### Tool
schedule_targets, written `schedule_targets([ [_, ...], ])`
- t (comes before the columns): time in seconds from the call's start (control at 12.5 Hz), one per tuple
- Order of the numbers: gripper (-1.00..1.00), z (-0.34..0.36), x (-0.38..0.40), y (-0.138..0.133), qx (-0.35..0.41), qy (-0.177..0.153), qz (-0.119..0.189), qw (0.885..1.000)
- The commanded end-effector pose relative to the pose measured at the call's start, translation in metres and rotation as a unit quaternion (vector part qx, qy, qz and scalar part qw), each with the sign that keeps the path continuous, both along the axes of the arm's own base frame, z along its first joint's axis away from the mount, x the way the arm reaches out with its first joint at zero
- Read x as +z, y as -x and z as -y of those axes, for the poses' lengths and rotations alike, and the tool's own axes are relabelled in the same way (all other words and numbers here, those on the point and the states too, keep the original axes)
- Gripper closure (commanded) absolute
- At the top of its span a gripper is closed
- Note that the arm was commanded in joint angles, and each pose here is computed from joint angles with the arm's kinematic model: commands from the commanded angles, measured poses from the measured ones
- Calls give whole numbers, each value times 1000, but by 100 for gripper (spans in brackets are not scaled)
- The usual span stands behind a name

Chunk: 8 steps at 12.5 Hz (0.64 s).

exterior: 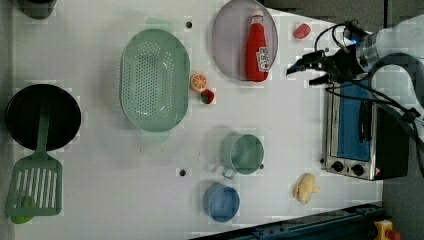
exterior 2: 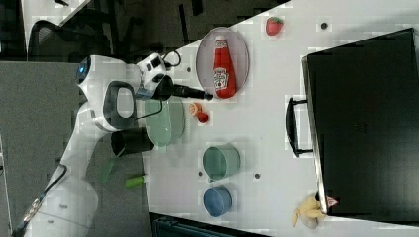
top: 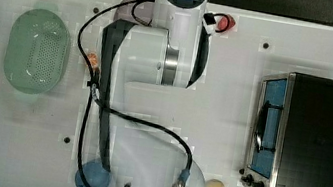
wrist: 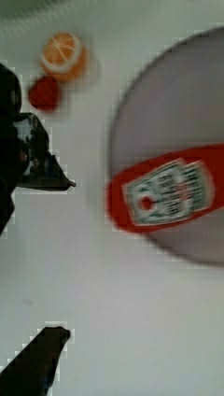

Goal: Pick ketchup from plate and place it on table.

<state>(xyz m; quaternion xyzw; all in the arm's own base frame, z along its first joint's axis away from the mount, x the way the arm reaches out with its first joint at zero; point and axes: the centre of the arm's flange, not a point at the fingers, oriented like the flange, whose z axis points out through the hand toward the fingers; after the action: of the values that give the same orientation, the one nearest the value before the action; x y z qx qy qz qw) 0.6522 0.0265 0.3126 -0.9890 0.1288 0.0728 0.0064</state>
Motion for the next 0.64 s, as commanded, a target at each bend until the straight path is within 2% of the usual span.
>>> schedule_targets([
  [0.08,-100,-28,-13,-29,105,15,53,993],
  [0.24,-100,-33,-36,-43,122,26,76,989],
  [0.64,-100,-37,-104,-55,122,13,88,988],
])
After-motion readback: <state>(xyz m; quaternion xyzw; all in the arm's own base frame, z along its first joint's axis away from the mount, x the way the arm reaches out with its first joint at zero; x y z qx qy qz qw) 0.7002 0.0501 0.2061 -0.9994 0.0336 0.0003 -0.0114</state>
